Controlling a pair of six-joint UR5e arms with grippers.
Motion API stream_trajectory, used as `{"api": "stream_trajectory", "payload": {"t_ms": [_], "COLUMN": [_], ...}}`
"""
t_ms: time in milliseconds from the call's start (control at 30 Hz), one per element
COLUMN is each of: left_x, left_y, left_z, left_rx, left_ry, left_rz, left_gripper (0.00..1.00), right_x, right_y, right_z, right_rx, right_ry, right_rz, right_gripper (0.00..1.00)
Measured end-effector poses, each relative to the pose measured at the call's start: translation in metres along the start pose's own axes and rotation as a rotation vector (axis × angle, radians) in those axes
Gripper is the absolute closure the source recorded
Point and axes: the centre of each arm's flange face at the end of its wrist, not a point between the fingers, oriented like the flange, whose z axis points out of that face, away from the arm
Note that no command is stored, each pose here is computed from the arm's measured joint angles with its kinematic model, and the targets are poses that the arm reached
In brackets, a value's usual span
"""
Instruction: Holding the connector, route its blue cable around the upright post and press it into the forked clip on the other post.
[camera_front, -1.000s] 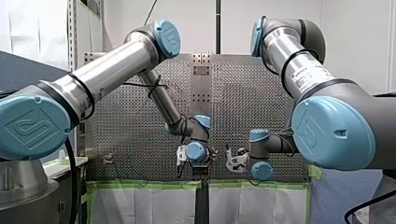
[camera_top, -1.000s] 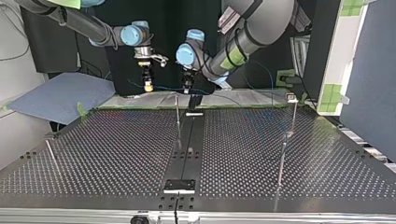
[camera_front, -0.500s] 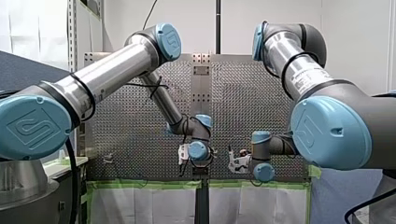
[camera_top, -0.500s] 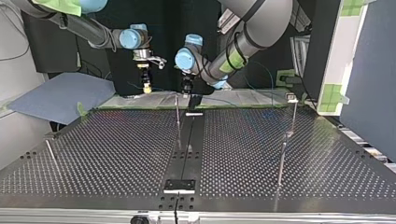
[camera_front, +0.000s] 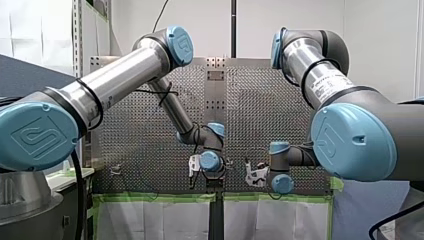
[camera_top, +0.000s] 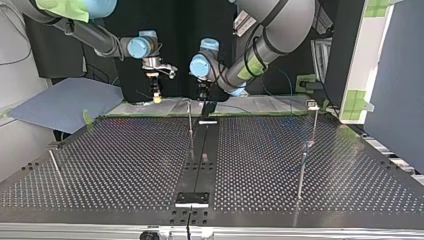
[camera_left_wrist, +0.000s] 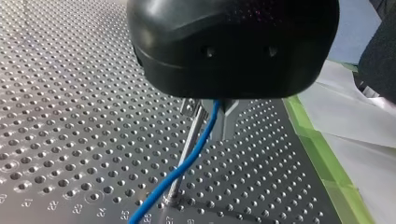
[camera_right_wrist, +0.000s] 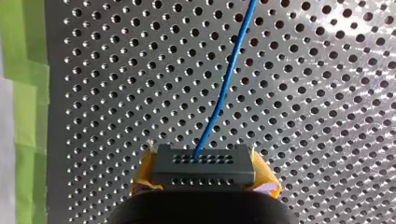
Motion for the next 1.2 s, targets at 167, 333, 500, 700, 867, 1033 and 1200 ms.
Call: {"api": "stream_trajectory", "payload": {"t_ms": [167,333,500,700,867,1033,1200], "left_x": [0.000,0.004,0.008,0.005,0.005,0.006,0.011], "left_y": [0.003,0.006,0.007,0.008,0.011,0.015,0.019], "left_z": [0.003,0.006,0.008,0.013,0.016,0.018,0.021], "left_rx": [0.009,0.017,0.023,0.032,0.036,0.040,0.041], "left_ry": [0.003,0.011,0.013,0.011,0.012,0.017,0.025], "left_rz": [-0.003,-0.007,-0.025,-0.043,-0.050,-0.053,-0.052], "left_gripper": [1.00,1.00,1.00,1.00,1.00,1.00,1.00], "right_x": [0.003,0.005,0.005,0.006,0.007,0.008,0.009], "right_y": [0.004,0.006,0.008,0.011,0.014,0.019,0.024], "right_z": [0.008,0.012,0.013,0.016,0.018,0.022,0.027], "right_rx": [0.002,0.005,0.003,-0.001,-0.005,-0.013,-0.020], "right_ry": [0.010,0.015,0.016,0.020,0.023,0.025,0.018], "right_rz": [0.001,0.001,0.002,0.000,0.001,0.003,0.003], "right_gripper": [1.00,1.00,1.00,1.00,1.00,1.00,1.00]}}
